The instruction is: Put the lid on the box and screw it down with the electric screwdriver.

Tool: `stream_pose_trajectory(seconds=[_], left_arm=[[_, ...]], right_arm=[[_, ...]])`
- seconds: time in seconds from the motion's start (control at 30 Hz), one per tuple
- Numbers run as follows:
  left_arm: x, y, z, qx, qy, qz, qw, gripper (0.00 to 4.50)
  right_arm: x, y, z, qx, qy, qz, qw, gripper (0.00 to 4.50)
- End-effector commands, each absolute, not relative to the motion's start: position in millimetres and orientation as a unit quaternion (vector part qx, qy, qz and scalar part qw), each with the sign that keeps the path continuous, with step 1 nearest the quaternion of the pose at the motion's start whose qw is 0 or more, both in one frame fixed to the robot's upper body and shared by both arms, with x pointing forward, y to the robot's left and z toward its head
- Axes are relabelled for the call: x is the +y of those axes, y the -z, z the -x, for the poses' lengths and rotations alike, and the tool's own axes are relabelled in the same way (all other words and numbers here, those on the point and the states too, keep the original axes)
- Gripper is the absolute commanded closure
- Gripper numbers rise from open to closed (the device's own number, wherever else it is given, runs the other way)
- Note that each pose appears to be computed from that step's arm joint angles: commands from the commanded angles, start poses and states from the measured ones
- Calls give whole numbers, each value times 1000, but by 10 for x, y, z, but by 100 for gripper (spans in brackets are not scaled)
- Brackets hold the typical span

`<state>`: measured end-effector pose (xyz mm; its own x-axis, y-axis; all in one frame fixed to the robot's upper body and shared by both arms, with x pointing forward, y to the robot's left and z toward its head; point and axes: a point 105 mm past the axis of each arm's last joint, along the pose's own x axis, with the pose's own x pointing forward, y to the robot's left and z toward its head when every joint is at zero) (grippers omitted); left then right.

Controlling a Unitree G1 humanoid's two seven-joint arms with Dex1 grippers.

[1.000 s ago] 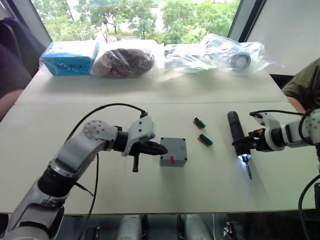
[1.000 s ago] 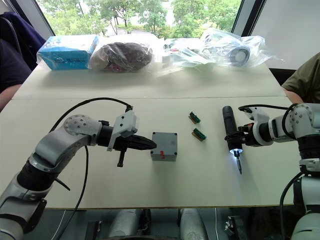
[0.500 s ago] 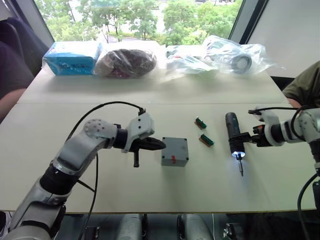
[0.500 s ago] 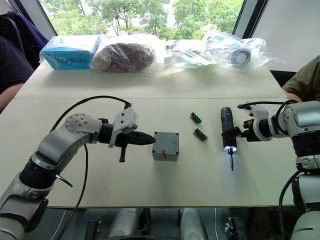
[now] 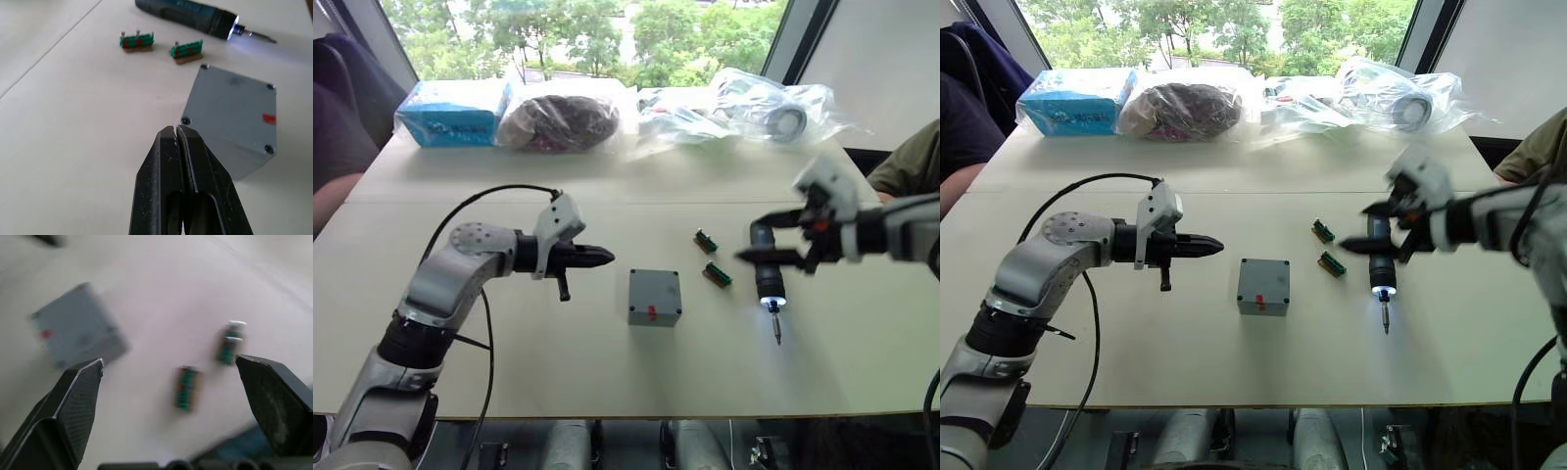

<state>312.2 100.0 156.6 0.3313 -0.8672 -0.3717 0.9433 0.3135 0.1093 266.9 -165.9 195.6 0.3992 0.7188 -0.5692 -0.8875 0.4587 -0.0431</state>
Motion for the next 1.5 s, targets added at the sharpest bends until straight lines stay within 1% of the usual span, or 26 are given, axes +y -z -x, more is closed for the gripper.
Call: stream_pose_trajectory(seconds=[0.03, 0.1, 0.17, 0.3, 0.47, 0.53, 0.7, 0.87, 0.97, 1.07, 1.17, 1.27, 1.37, 1.43, 1.5], left_arm=[[961, -1386, -3059, 134, 572, -194, 785, 450], [942, -1300, -3026, 144, 578, -212, 775, 450], [899, -1272, -3001, 146, 586, -215, 767, 450], [776, -1236, -2983, 143, 604, -220, 752, 450], [642, -1193, -3081, 133, 614, -223, 745, 450], [554, -1209, -3160, 125, 617, -214, 747, 450], [444, -1203, -3328, 110, 612, -238, 746, 450], [442, -1230, -3495, 94, 593, -249, 760, 450], [580, -1262, -3530, 96, 578, -253, 770, 450], [775, -1263, -3493, 109, 567, -260, 774, 450], [917, -1178, -3279, 136, 589, -244, 759, 450], [990, -1075, -3104, 159, 602, -235, 746, 450], [942, -1066, -2968, 164, 615, -219, 739, 450], [896, -1072, -2932, 164, 619, -212, 738, 450], [809, -1079, -2909, 159, 626, -203, 736, 450]], right_arm=[[-1447, -1702, -2492, 223, -517, 224, 796, 1], [-1423, -1520, -2450, 232, -517, 230, 791, 1], [-1421, -1404, -2468, 236, -510, 234, 793, 1], [-1351, -1277, -2523, 234, -507, 226, 798, 1], [-1241, -1233, -2559, 227, -513, 215, 799, 1], [-1179, -1211, -2514, 232, -527, 206, 791, 1], [-1071, -1215, -2419, 238, -549, 181, 781, 1], [-1023, -1265, -2390, 234, -548, 168, 785, 1], [-1132, -1311, -2394, 238, -533, 182, 792, 1], [-1268, -1380, -2460, 235, -509, 201, 803, 1], [-1366, -1364, -2585, 229, -486, 227, 812, 1], [-1384, -1328, -2673, 223, -481, 235, 815, 1], [-1337, -1288, -2766, 208, -484, 242, 815, 1], [-1314, -1267, -2813, 199, -484, 251, 814, 1], [-1275, -1232, -2805, 200, -495, 253, 807, 1]])
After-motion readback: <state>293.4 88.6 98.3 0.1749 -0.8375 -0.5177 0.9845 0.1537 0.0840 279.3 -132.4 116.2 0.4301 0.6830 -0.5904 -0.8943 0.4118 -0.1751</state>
